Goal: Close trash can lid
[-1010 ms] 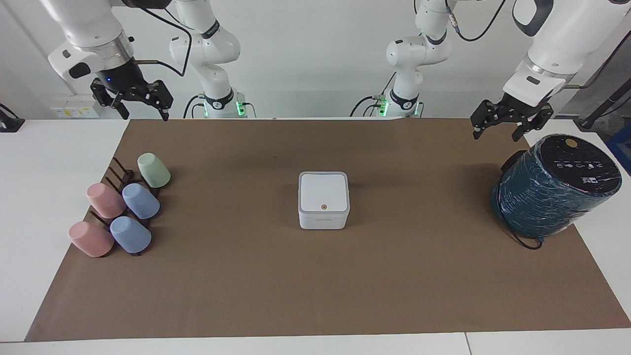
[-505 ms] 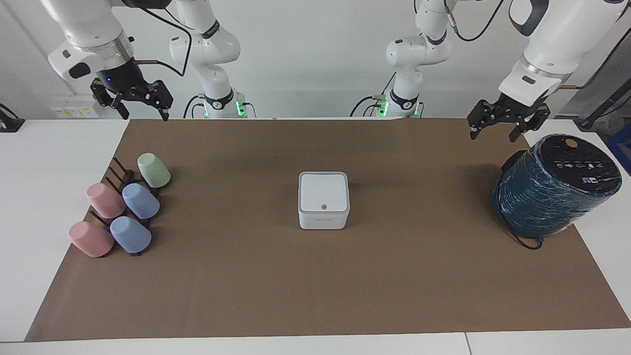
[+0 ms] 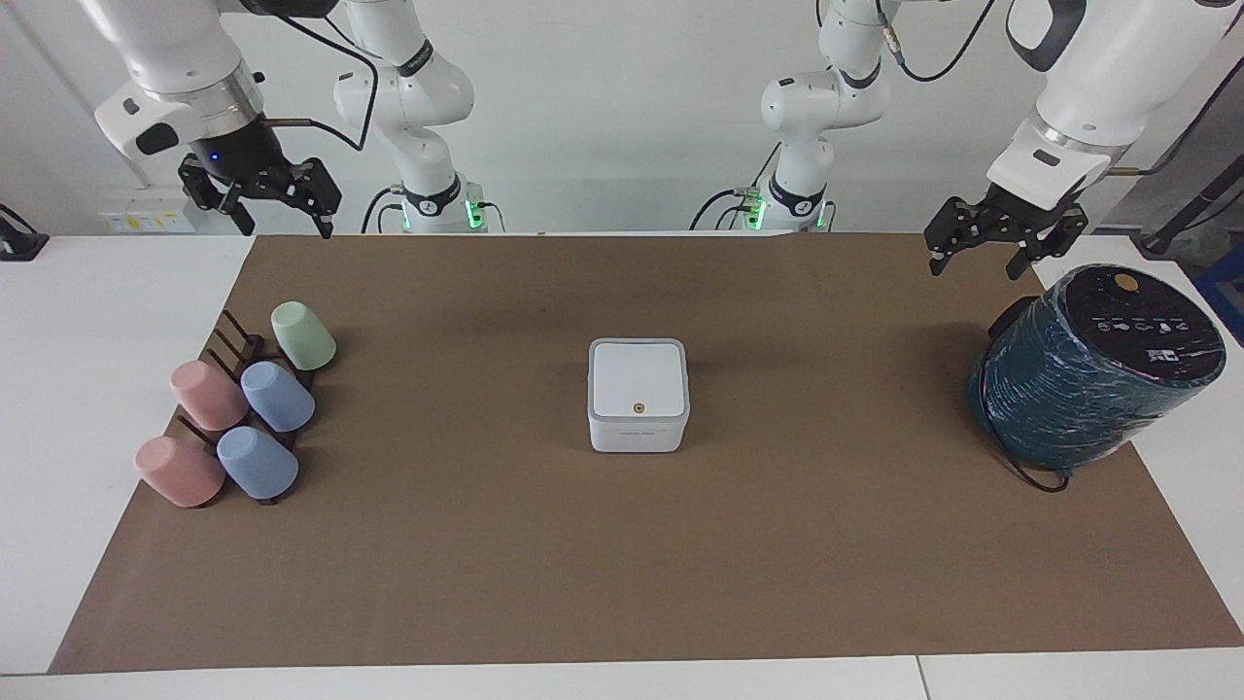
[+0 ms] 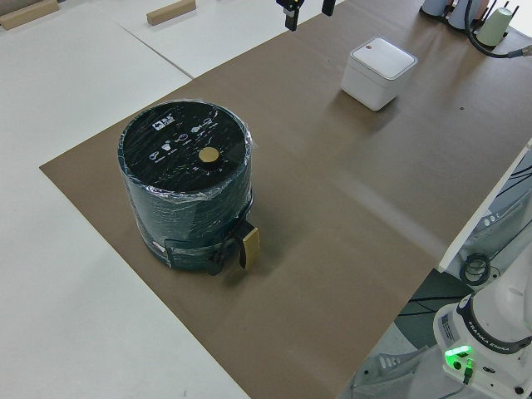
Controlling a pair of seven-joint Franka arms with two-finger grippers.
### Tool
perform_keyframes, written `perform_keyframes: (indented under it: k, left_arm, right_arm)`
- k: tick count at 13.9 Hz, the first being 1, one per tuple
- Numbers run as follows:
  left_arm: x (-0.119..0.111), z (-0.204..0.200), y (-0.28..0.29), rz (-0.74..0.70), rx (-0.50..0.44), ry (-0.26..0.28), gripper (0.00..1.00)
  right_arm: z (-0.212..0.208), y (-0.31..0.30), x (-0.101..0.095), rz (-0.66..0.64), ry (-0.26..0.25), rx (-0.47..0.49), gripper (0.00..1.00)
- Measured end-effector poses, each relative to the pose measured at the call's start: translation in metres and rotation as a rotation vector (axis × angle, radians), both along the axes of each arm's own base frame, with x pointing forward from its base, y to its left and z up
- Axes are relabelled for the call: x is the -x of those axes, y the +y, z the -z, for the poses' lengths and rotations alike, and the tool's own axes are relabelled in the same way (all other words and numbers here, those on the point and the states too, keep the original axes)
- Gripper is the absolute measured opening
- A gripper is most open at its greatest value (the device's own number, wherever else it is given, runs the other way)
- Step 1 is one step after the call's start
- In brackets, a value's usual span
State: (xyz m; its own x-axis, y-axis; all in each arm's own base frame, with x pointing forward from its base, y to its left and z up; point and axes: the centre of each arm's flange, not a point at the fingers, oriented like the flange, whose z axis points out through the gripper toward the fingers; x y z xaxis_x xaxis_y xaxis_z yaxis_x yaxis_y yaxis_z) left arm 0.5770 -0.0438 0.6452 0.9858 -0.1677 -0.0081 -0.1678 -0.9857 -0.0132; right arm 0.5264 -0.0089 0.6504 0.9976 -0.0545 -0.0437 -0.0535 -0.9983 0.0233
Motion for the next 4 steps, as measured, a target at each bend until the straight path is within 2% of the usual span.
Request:
perform_keyframes:
  k: [4]
  left_arm:
    - [-0.0001, 0.0000, 0.0019, -0.003, 0.000, 0.000, 1.00]
  right_arm:
    - [0.0000, 0.0000, 0.0000, 0.000, 0.000, 0.000, 1.00]
